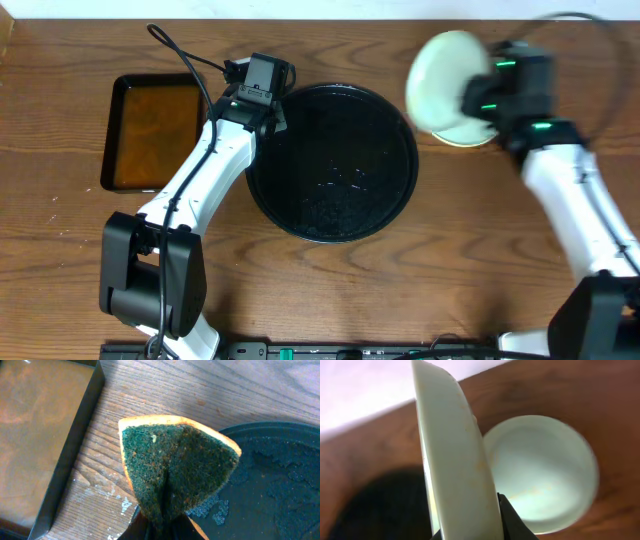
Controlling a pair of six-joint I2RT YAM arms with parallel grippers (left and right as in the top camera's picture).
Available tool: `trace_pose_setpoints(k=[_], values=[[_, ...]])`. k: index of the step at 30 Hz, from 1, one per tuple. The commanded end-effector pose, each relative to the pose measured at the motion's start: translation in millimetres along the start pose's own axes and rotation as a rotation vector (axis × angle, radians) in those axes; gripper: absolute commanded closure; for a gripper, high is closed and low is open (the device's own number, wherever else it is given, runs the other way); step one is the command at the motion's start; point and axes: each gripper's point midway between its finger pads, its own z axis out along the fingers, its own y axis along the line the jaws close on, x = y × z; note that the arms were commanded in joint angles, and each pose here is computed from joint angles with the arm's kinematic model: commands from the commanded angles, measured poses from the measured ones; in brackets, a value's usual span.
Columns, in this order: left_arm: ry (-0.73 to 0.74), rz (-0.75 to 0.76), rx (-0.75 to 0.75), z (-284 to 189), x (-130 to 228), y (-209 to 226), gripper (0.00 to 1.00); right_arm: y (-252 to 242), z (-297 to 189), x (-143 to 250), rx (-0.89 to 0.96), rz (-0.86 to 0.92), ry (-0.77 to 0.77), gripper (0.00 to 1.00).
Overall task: Clean dirty plates on tray and stack at the side
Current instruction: 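Lower the green plate onto the stack and open the right gripper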
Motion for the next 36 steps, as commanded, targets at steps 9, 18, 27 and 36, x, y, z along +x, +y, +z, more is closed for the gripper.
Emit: trace_pose_setpoints(k=[9,18,27,36], values=[[-0.012,-0.043,-0.02,5,0,2,0.9,-89,11,-5,-0.113,0.371,0.118,0.99],[-0.006,-0.042,-0.024,5,1,3,0.9,-95,51,12,-0.125,0.333,0.155,0.56],[-0.006,-0.043,-0.024,5,1,3,0.9,-96,52,28,-0.034,0.232,0.2,0.34],[-0.013,-0.046,-0.02,5,-1,2,0.9,-43,43,43,-0.026,-0.026,0.32,0.36]])
